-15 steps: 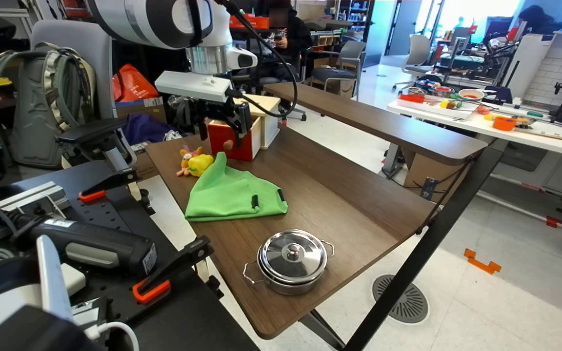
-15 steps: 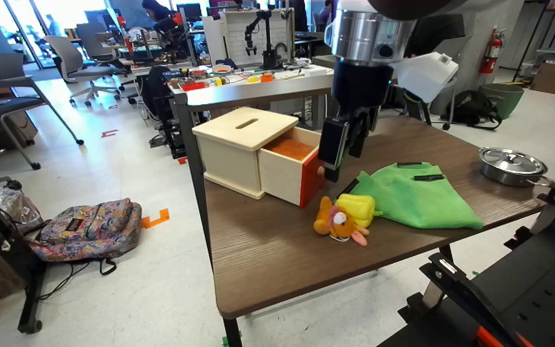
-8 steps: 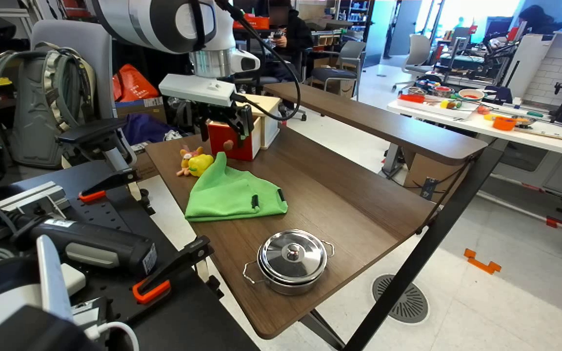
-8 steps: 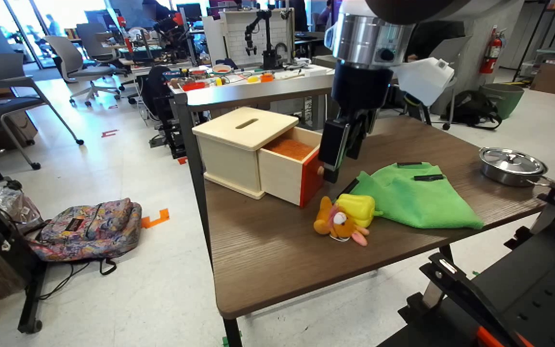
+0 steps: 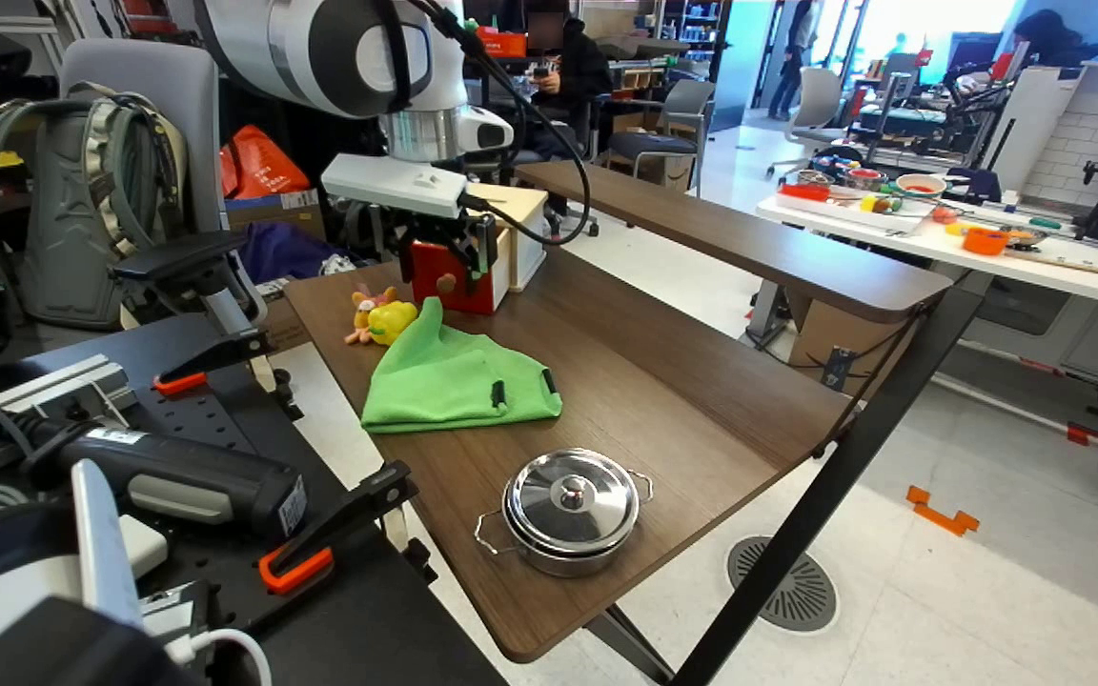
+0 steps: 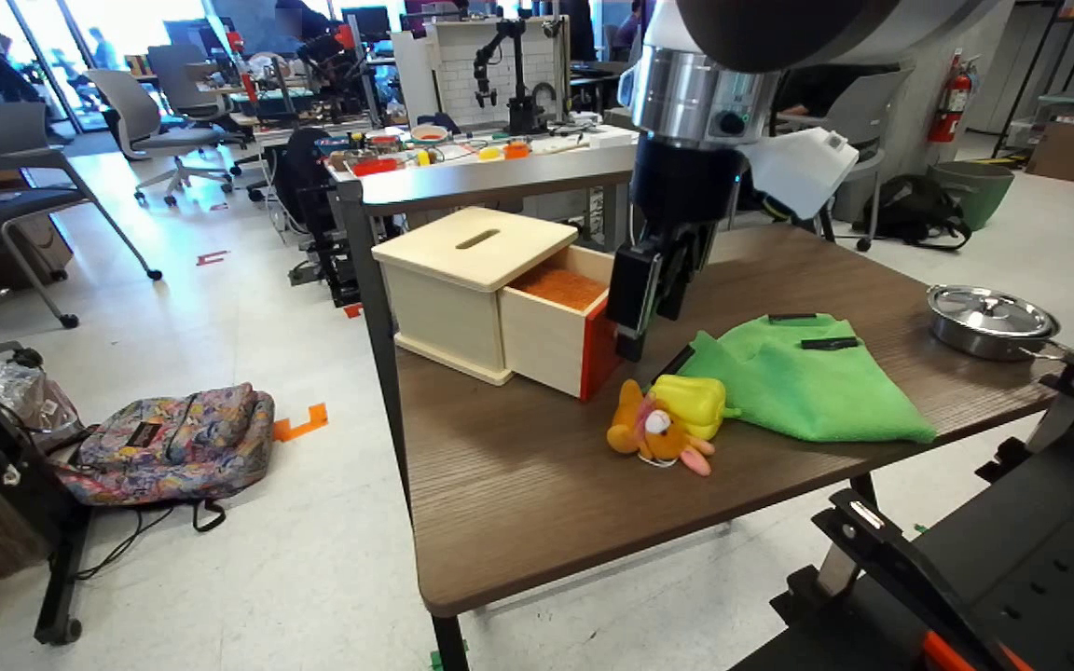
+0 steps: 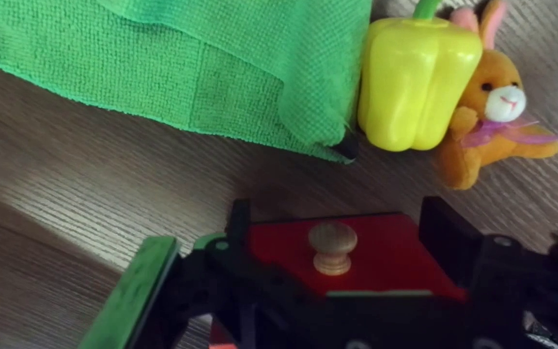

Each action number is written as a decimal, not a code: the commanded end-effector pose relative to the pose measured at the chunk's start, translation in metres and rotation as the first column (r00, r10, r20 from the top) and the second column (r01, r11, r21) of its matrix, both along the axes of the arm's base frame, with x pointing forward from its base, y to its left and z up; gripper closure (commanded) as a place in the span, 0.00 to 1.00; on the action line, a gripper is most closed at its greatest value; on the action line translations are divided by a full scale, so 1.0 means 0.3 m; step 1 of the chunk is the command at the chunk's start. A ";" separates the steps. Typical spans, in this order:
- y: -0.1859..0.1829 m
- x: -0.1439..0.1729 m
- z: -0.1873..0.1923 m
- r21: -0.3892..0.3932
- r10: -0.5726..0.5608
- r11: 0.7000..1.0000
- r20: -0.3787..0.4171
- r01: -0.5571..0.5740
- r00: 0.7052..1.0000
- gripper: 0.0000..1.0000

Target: Close the orange drawer

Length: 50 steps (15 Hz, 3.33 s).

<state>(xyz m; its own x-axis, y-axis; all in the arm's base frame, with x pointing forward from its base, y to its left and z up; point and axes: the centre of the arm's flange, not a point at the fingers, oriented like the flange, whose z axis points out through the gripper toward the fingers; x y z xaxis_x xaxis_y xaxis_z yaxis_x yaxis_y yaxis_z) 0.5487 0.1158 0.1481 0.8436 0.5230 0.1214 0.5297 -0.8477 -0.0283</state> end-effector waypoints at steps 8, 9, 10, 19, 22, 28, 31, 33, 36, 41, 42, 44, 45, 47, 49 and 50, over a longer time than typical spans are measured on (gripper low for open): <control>0.010 0.043 -0.019 0.036 -0.007 0.999 0.033 0.005 0.999 0.95; 0.014 0.043 -0.013 0.040 -0.010 0.999 0.035 0.009 0.999 0.94; 0.016 0.046 -0.008 0.042 -0.013 0.999 0.037 0.012 0.999 0.93; 0.056 0.085 0.047 0.070 -0.035 0.997 0.064 0.031 0.997 0.93; 0.057 0.104 0.046 0.073 -0.043 0.997 0.060 0.039 0.997 0.93; 0.072 0.149 0.049 0.073 -0.050 0.996 0.063 0.045 0.997 0.93; 0.085 0.180 0.050 0.073 -0.054 0.996 0.061 0.050 0.997 0.93; 0.101 0.200 0.055 0.076 -0.055 0.996 0.064 0.050 0.996 0.93; 0.121 0.232 0.062 0.083 -0.057 0.995 0.072 0.051 0.996 0.93; 0.139 0.284 0.069 0.094 -0.067 0.994 0.081 0.060 0.994 0.93; 0.143 0.294 0.068 0.096 -0.069 0.994 0.083 0.061 0.994 0.93; 0.148 0.309 0.070 0.098 -0.073 0.993 0.084 0.065 0.994 0.93; 0.152 0.313 0.069 0.100 -0.074 0.993 0.084 0.066 0.994 0.93; 0.157 0.317 0.073 0.104 -0.073 0.993 0.087 0.064 0.994 0.93; 0.153 0.314 0.076 0.102 -0.079 0.992 0.078 0.071 0.994 0.47; 0.153 0.323 0.089 0.105 -0.082 0.992 0.088 0.073 0.993 0.42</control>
